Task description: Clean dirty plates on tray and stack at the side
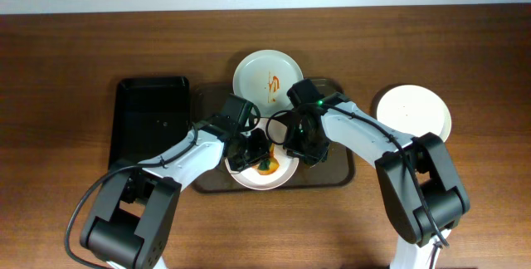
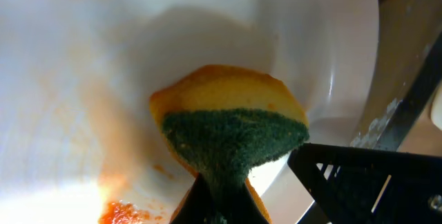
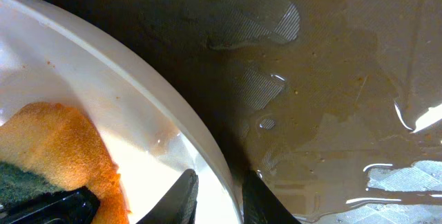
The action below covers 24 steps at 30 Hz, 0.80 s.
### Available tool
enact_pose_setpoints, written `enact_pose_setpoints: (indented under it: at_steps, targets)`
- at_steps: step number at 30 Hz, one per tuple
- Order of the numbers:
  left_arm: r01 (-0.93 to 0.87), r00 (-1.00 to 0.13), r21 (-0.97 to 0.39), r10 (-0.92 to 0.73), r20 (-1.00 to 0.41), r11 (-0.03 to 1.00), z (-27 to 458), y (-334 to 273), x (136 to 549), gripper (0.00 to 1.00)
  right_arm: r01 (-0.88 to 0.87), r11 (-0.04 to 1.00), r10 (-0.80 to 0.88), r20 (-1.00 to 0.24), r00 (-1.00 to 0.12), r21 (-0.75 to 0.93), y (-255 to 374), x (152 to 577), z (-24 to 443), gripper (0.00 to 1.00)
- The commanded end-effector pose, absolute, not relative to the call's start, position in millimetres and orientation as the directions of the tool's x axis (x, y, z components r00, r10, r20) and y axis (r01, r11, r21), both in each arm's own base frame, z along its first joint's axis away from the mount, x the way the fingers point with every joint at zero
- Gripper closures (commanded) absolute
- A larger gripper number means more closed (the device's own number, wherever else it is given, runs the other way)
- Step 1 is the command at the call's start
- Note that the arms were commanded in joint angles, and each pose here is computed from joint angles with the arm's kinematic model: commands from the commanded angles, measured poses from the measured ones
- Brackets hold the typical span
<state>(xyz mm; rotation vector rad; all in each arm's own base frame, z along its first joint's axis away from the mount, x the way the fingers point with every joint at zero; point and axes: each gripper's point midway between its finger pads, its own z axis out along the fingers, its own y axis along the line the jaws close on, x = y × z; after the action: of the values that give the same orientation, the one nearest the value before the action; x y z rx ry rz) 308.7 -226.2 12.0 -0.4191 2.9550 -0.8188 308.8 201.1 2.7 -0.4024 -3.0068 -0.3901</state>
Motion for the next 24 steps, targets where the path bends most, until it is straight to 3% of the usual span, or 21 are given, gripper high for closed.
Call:
enact_pose_setpoints:
  at_steps: [1,12,24]
  targets:
    - [-0.297,-0.949,-0.458,-0.314,0.042,0.838,-2,-220,298,1.00,0.286,0.947,0.274,0.096,-0.957,0.148,180,307,-11,0.76]
    - [-0.276,-0.941,-0.421,-0.333,-0.066,0.864,-12,-224,302,1.00,0.286,0.947,0.274,0.097,-0.957,0.148,180,307,-11,0.76]
    - [-0.400,-0.867,-0.257,-0.454,-0.207,0.880,-20,-158,329,1.00,0.288,0.947,0.275,0.105,-0.956,0.140,178,305,-11,0.76]
